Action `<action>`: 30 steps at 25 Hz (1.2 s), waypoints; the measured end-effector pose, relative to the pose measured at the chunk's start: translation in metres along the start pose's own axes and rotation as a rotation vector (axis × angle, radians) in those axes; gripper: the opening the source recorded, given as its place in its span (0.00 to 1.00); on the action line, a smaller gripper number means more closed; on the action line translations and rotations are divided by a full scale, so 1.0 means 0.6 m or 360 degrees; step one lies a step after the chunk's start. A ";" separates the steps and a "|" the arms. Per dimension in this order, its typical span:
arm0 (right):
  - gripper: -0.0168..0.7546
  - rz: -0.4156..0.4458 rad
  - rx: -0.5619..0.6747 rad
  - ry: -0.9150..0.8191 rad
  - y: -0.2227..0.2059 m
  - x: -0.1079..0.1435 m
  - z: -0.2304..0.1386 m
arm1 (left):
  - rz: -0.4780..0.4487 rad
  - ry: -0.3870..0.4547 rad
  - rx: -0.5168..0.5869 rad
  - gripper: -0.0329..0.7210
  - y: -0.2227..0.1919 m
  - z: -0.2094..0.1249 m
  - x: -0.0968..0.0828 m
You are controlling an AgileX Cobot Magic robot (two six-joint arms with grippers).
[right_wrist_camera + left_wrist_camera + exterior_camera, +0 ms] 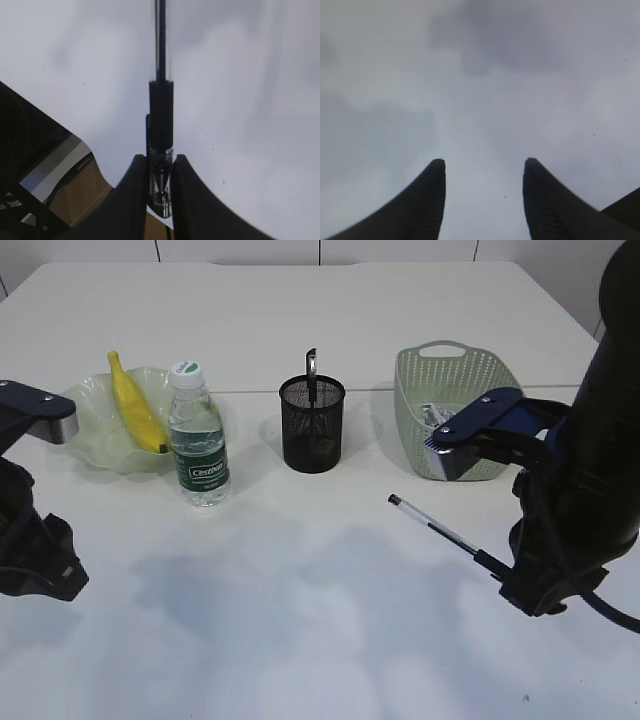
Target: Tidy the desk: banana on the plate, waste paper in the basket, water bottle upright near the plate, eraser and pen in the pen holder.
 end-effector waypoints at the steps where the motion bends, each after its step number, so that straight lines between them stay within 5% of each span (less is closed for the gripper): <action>1: 0.12 0.0007 0.0003 0.0005 0.000 0.001 0.000 | -0.0001 -0.0061 -0.0021 0.51 0.001 0.002 -0.009; 10: 0.12 0.0038 -0.0070 0.0042 0.019 0.003 0.013 | 0.0040 -0.0703 -0.0452 0.51 0.035 0.030 -0.112; 16: 0.12 0.0078 -0.0119 0.0040 0.032 0.007 0.022 | 0.0078 -0.1319 -0.0920 0.51 0.057 0.053 -0.200; 30: 0.12 0.0196 -0.0126 0.0005 0.034 0.020 0.023 | 0.0341 -0.2211 -0.1299 0.54 0.044 0.087 -0.246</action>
Point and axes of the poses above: a point on each arm's last joint axis where the gripper is mounted, y pointing back along that axis away from the gripper, x along the wrist's bending axis when the last joint is at zero, z = x × y, the point moved 2 cm from there along -y, pointing out along that axis toward the gripper, and after that the axes turned 1 degree about -y, right-handed, at the moved point
